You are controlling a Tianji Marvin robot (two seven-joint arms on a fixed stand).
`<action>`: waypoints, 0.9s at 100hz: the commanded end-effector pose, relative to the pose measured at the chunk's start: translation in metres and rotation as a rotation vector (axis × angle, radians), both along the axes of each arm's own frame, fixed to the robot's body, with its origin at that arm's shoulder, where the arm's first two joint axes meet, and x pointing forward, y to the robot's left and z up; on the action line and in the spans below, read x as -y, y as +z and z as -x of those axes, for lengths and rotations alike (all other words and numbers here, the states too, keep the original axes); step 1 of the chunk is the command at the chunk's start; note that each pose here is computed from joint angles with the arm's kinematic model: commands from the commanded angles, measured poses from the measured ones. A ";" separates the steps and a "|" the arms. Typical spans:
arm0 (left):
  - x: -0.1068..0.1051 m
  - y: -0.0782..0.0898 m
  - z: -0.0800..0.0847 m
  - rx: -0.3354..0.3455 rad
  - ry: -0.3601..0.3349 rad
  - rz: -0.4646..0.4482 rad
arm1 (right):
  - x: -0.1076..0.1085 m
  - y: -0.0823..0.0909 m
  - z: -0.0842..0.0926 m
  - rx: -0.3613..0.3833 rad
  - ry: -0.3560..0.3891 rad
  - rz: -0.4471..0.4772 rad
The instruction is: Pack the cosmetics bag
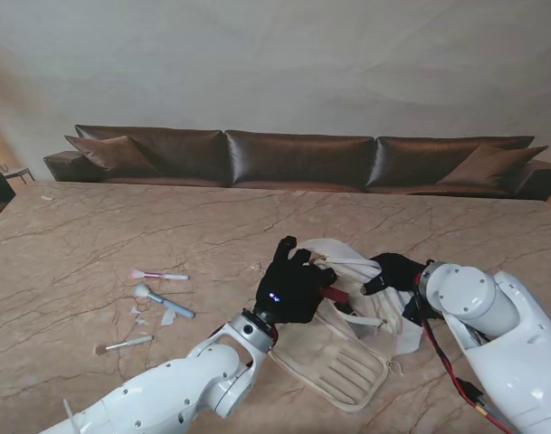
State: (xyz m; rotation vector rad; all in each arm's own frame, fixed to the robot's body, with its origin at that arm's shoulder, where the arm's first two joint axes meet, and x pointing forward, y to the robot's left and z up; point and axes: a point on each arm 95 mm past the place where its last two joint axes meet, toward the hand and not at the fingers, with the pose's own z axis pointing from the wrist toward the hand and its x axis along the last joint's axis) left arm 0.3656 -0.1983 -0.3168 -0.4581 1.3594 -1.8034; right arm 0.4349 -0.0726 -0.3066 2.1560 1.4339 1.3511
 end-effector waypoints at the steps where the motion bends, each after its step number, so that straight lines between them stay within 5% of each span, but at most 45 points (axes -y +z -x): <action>1: 0.010 0.005 0.001 0.005 -0.009 0.011 | -0.005 0.004 0.000 0.016 0.012 -0.013; 90: 0.043 -0.006 -0.017 -0.017 -0.035 -0.106 | -0.013 -0.001 0.000 0.022 0.022 -0.038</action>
